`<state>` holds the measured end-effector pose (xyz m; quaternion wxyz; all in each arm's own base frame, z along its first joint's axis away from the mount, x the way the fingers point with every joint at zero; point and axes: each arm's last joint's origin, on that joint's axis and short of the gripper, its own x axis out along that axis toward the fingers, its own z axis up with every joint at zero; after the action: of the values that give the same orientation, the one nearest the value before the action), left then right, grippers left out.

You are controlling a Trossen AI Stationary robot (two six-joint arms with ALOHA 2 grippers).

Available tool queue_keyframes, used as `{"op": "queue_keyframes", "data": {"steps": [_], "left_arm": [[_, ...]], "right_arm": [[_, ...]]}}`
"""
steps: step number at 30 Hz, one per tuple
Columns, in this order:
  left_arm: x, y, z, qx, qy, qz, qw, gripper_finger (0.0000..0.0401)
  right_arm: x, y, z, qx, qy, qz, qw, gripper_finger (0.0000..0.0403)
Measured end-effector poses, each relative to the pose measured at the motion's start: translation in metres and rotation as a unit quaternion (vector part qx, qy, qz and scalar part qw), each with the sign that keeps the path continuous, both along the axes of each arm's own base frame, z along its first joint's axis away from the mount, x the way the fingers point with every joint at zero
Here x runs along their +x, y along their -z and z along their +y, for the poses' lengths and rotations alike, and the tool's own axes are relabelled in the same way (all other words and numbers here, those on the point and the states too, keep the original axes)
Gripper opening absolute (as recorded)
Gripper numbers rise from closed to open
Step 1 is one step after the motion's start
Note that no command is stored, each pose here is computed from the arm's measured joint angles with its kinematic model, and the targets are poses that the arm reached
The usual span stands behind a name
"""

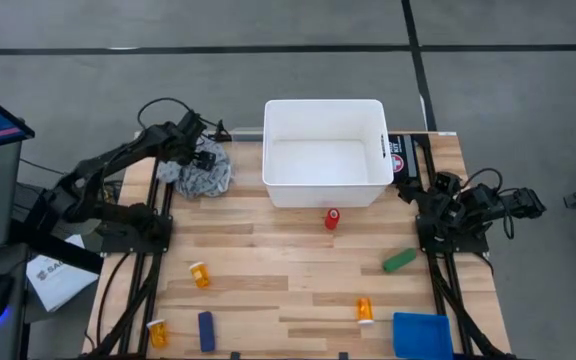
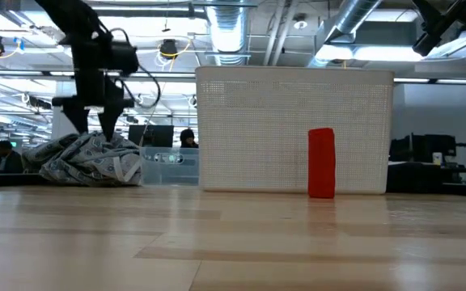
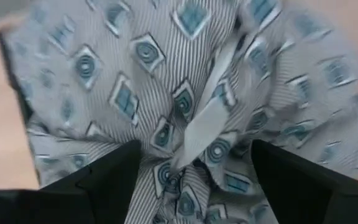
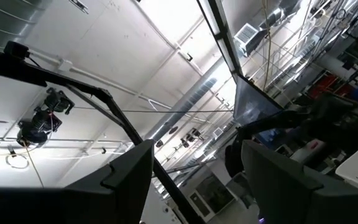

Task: Pick & Place Medicine items
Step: Put the gray patient gown into the white bin

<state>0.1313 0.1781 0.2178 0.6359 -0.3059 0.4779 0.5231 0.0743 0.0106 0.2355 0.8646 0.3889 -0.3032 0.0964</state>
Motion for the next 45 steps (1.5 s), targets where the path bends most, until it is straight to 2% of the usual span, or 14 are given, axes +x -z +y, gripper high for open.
{"op": "queue_keyframes", "data": {"steps": [4,6,8,13,21,26,29,33,36,38,40,41,43,45], "left_arm": [[0.001,0.024,0.003,-0.025,-0.003,0.019,0.999,0.0289],[0.002,0.031,0.004,-0.033,-0.005,0.026,0.999,0.0262],[0.001,0.035,0.003,-0.038,-0.005,0.03,0.999,0.0211],[-0.002,0.03,0.001,-0.021,-0.009,0.015,1.0,0.003],[-0.016,-0.015,-0.02,0.072,-0.021,-0.071,0.995,0.0008],[-0.034,-0.053,-0.048,0.127,-0.014,-0.198,0.972,0.0007],[-0.042,-0.08,-0.066,0.169,0.037,-0.314,0.934,0.0007],[-0.045,-0.114,-0.084,0.225,0.104,-0.464,0.85,0.0007],[-0.041,-0.14,-0.094,0.272,0.182,-0.555,0.765,0.0007],[-0.033,-0.156,-0.097,0.284,0.227,-0.612,0.702,0.0007],[-0.02,-0.167,-0.098,0.283,0.256,-0.657,0.651,0.0007],[-0.011,-0.17,-0.097,0.279,0.268,-0.672,0.632,0.0007],[0.014,-0.168,-0.094,0.266,0.277,-0.691,0.612,0.0007],[0.042,-0.164,-0.09,0.259,0.278,-0.691,0.615,0.0007]], "right_arm": [[0.0,0.0,0.0,-0.001,0.001,0.0,1.0,0.024],[0.0,0.0,0.0,-0.001,0.001,0.0,1.0,0.024],[0.0,0.0,0.0,0.0,0.002,0.0,1.0,0.024],[0.0,0.0,0.0,0.001,0.001,0.0,1.0,0.024],[0.0,0.0,0.0,0.008,0.004,0.0,1.0,0.024],[0.0,0.0,-0.001,0.012,0.009,0.001,1.0,0.024],[-0.001,-0.001,-0.001,0.013,0.009,-0.004,1.0,0.024],[-0.002,-0.002,-0.001,0.015,0.009,-0.011,1.0,0.024],[-0.002,-0.002,-0.001,0.015,0.009,-0.011,1.0,0.024],[-0.001,-0.002,-0.001,0.013,0.01,-0.01,1.0,0.024],[-0.001,-0.002,-0.001,0.013,0.011,-0.01,1.0,0.024],[-0.001,-0.002,-0.001,0.012,0.011,-0.01,1.0,0.024],[-0.001,-0.002,-0.001,0.011,0.011,-0.01,1.0,0.024],[-0.001,-0.002,-0.001,0.01,0.01,-0.009,1.0,0.024]]}}
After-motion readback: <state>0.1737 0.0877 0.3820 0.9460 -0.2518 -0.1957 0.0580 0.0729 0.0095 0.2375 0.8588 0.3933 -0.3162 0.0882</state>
